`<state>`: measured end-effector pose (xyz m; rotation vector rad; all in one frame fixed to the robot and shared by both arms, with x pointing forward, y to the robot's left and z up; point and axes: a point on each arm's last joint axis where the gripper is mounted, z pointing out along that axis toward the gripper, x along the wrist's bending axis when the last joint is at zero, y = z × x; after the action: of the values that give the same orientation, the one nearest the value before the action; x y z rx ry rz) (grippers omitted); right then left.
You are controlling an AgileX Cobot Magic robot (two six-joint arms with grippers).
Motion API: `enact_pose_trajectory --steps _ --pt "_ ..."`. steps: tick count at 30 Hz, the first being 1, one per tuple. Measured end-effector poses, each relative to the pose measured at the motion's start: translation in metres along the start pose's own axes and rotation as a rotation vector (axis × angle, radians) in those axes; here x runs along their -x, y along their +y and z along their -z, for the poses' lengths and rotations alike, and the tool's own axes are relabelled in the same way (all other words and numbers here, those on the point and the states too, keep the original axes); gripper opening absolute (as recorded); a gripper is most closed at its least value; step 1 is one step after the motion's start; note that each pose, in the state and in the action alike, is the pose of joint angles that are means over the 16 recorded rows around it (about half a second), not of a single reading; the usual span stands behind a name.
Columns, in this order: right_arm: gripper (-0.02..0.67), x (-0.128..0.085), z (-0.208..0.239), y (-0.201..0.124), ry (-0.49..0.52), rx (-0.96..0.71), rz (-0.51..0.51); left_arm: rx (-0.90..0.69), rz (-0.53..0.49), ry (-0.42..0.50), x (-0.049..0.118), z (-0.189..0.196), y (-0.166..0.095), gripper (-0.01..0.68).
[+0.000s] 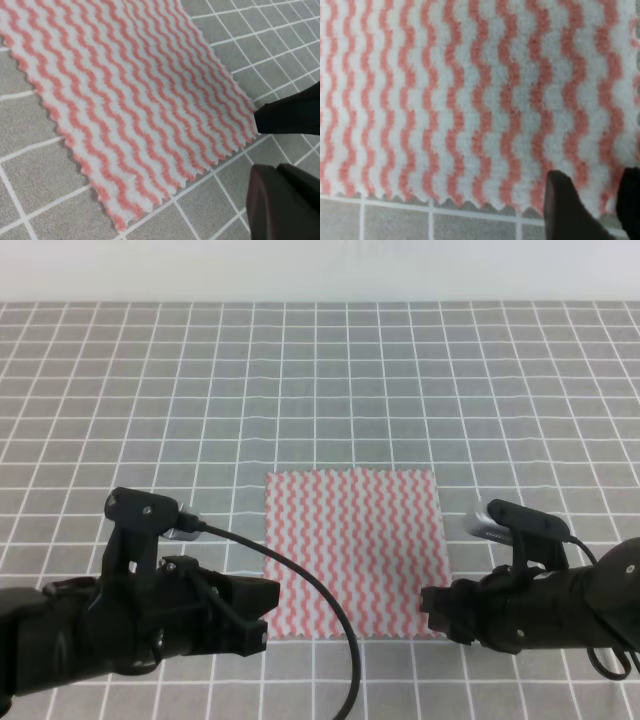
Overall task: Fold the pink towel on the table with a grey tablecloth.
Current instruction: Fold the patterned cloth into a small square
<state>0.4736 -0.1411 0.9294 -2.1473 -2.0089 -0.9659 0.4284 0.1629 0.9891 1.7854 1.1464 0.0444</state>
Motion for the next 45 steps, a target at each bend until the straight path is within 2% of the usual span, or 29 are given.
enact_pose_trajectory --steps 21,27,45 --pt "0.131 0.0009 -0.0023 -0.0008 -0.016 -0.023 0.109 -0.001 0.0 -0.002 0.0001 -0.0001 -0.0001 -0.004" --pt "0.116 0.0018 -0.0046 -0.0008 -0.023 -0.027 0.12 -0.001 0.001 -0.01 0.0009 0.0001 -0.0003 -0.003" --pt "-0.007 0.0019 -0.0049 -0.0009 -0.023 -0.034 0.123 0.0 -0.02 -0.03 0.0031 0.001 -0.0003 -0.003"
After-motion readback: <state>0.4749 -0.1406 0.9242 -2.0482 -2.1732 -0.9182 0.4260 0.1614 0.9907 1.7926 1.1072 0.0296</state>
